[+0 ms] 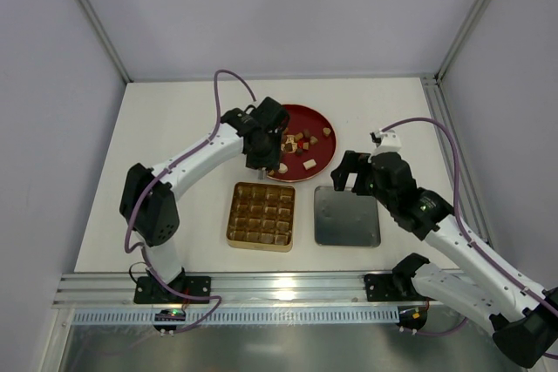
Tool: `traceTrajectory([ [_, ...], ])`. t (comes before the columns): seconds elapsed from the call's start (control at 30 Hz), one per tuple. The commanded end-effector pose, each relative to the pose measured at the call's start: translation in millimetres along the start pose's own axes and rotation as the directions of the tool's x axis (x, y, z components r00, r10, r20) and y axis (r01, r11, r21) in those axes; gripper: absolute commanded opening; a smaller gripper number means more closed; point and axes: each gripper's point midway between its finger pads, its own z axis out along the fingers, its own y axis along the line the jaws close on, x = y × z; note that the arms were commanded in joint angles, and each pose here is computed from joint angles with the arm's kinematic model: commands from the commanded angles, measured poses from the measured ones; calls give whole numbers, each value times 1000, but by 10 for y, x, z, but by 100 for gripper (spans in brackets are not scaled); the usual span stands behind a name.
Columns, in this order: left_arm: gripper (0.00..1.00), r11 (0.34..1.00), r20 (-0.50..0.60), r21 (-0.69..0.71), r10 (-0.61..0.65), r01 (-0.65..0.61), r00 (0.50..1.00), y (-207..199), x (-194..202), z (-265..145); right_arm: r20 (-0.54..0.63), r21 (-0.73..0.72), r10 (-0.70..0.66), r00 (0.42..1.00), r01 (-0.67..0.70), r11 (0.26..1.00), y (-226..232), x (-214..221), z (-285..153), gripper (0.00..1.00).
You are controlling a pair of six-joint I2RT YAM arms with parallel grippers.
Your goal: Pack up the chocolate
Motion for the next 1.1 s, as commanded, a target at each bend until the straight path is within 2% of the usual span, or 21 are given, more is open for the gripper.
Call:
traceTrajectory([
  [0.0,44,1000,21,18,-9,9,1000,-69,-46,33,43,-1,16,999,-16,1000,3,-95,-43,100],
  [0.67,38,1000,24,0,6,-6,1000,-65,-111,25,43,10,13,999,-14,1000,-15,-104,-52,100],
  [1.07,43,1000,5,9,17,-17,1000,-89,-107,-76,44,11,18,999,-19,1000,-15,-105,-52,100],
])
